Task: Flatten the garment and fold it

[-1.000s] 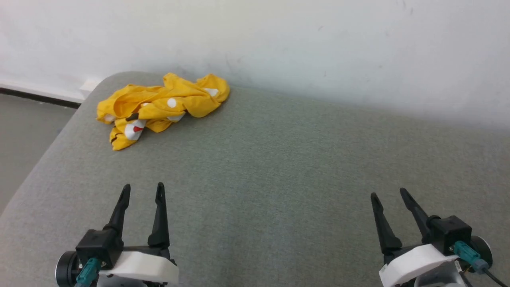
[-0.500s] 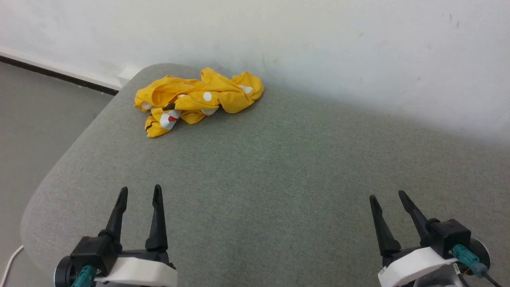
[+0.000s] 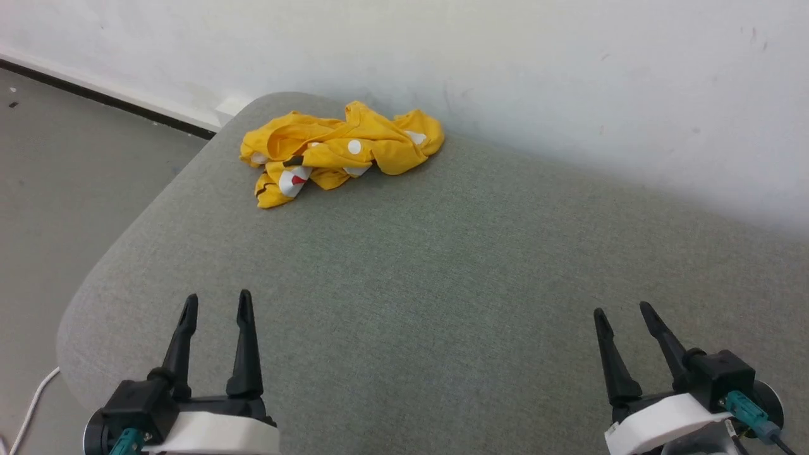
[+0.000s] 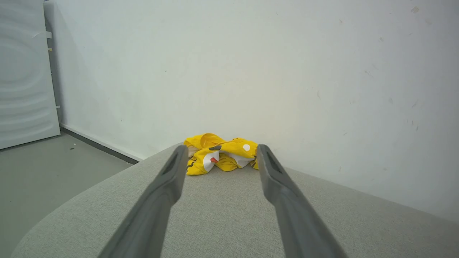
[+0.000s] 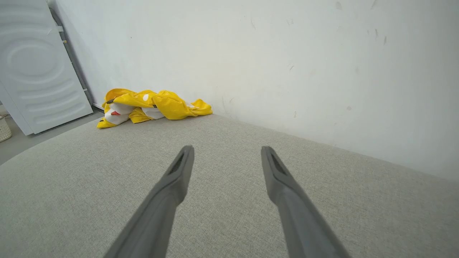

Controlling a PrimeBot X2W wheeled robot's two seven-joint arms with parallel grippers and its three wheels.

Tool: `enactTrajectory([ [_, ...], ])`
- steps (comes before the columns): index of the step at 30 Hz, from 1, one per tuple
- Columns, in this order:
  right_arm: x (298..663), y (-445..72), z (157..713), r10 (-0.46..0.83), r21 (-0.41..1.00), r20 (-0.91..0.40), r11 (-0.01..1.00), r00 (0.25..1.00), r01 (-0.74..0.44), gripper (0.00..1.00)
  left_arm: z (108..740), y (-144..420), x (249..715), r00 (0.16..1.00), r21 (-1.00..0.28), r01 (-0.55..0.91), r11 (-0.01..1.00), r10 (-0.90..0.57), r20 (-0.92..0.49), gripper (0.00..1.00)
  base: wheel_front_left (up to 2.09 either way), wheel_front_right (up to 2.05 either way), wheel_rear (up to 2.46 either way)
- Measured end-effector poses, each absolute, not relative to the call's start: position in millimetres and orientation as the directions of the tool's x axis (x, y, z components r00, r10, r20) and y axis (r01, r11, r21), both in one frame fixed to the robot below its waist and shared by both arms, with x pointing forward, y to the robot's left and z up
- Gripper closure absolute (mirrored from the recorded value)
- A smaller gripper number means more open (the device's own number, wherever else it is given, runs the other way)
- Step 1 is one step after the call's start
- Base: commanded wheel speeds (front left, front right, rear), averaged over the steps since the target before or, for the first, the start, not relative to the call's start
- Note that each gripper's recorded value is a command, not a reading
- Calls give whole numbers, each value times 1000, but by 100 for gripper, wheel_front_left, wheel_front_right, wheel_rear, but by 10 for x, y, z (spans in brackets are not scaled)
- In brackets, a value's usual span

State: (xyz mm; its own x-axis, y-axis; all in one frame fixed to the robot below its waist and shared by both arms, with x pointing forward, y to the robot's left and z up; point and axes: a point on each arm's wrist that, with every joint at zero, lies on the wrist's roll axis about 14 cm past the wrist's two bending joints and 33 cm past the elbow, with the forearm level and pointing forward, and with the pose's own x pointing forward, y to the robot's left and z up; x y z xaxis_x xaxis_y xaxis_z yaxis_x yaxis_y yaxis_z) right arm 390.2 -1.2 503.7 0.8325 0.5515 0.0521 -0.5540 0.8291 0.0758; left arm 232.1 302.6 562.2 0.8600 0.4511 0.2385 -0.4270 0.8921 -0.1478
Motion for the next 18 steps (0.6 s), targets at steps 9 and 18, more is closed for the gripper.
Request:
enactTrajectory([
  [9,3910,53,5026,566,78,60,819,822,-569,0,5607,3067,2226,845,-166,-448,878,477,242,0,0,0,0],
  [18,3925,89,5026,572,81,71,813,817,-576,0,5706,3088,2185,831,-168,-451,877,481,280,0,0,0,0],
])
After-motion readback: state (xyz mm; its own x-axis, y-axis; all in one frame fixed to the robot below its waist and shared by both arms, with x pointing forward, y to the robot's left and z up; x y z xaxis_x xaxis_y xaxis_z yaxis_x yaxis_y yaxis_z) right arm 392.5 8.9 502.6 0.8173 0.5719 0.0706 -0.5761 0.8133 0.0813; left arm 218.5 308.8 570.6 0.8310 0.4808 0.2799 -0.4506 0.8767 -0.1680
